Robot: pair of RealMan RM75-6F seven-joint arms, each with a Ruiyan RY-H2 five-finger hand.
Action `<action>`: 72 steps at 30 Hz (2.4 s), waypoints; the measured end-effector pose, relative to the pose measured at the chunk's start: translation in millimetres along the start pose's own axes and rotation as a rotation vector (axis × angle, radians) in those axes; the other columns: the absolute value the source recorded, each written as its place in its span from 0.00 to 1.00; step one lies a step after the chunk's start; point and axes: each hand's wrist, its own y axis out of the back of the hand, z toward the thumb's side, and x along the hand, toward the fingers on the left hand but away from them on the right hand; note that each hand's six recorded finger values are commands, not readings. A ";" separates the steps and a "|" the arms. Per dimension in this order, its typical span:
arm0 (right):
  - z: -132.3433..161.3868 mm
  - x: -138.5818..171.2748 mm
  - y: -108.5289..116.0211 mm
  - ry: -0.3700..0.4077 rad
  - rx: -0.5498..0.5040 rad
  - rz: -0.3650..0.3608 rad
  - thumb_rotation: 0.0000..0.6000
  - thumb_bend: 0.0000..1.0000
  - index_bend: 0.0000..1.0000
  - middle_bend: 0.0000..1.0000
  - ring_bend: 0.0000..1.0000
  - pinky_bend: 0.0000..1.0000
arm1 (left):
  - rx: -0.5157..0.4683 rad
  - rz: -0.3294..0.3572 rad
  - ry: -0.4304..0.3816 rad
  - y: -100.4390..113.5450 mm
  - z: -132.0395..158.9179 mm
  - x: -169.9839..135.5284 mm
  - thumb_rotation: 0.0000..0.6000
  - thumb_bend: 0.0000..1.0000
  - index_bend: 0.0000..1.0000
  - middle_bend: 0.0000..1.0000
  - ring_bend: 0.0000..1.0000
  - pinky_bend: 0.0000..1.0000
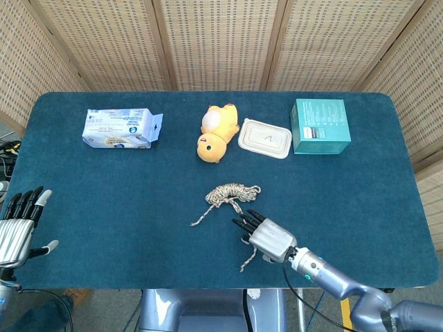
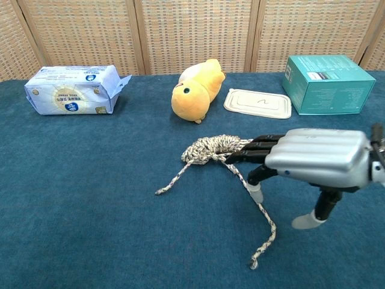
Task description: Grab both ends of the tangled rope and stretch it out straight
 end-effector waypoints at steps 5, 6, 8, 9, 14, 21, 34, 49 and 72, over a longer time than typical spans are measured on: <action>19.0 -19.6 -11.3 0.014 -0.012 0.030 1.00 0.29 0.46 0.04 0.00 0.00 | 0.003 -0.004 -0.001 -1.0 0.8 1.0 1.00 0.00 0.00 0.00 0.00 0.00; 22.5 -22.0 -13.7 0.019 -0.010 0.036 1.00 0.29 0.46 0.04 0.00 0.00 | 0.003 -0.005 -0.001 -1.1 0.8 1.0 1.00 0.00 0.00 0.00 0.00 0.00; 26.4 -23.9 -17.0 0.025 -0.006 0.045 1.00 0.29 0.47 0.04 0.00 0.00 | 0.001 -0.006 0.000 -1.2 0.6 1.0 1.00 0.00 0.00 0.00 0.00 0.00; 27.7 -24.1 -18.4 0.027 -0.003 0.049 1.00 0.29 0.47 0.04 0.00 0.00 | 0.001 -0.006 0.001 -1.4 0.4 1.1 1.00 0.00 0.00 0.00 0.00 0.00; 30.0 -21.5 -20.9 0.032 0.018 0.057 1.00 0.29 0.48 0.04 0.00 0.00 | 0.001 -0.013 0.002 -2.6 -0.1 2.1 1.00 0.00 0.00 0.00 0.00 0.00; 27.1 -18.0 -27.5 0.026 0.035 0.068 1.00 0.29 0.49 0.04 0.00 0.00 | 0.000 -0.013 -0.004 -2.3 1.4 1.4 1.00 0.00 0.00 0.00 0.00 0.00; 27.1 -17.3 -40.4 0.035 0.056 0.086 1.00 0.32 0.51 0.04 0.00 0.00 | 0.003 -0.017 -0.003 -3.4 1.7 1.9 1.00 0.00 0.00 0.00 0.00 0.00; 27.0 -21.3 -46.7 0.026 0.060 0.092 1.00 0.40 0.57 0.05 0.00 0.00 | 0.000 -0.018 0.000 -3.0 0.4 2.0 1.00 0.00 0.00 0.00 0.00 0.00; 16.7 -12.7 -37.2 0.015 0.063 0.018 1.00 0.42 0.68 0.10 0.00 0.00 | 0.010 -0.027 -0.006 -6.5 3.0 2.6 1.00 0.00 0.00 0.00 0.00 0.00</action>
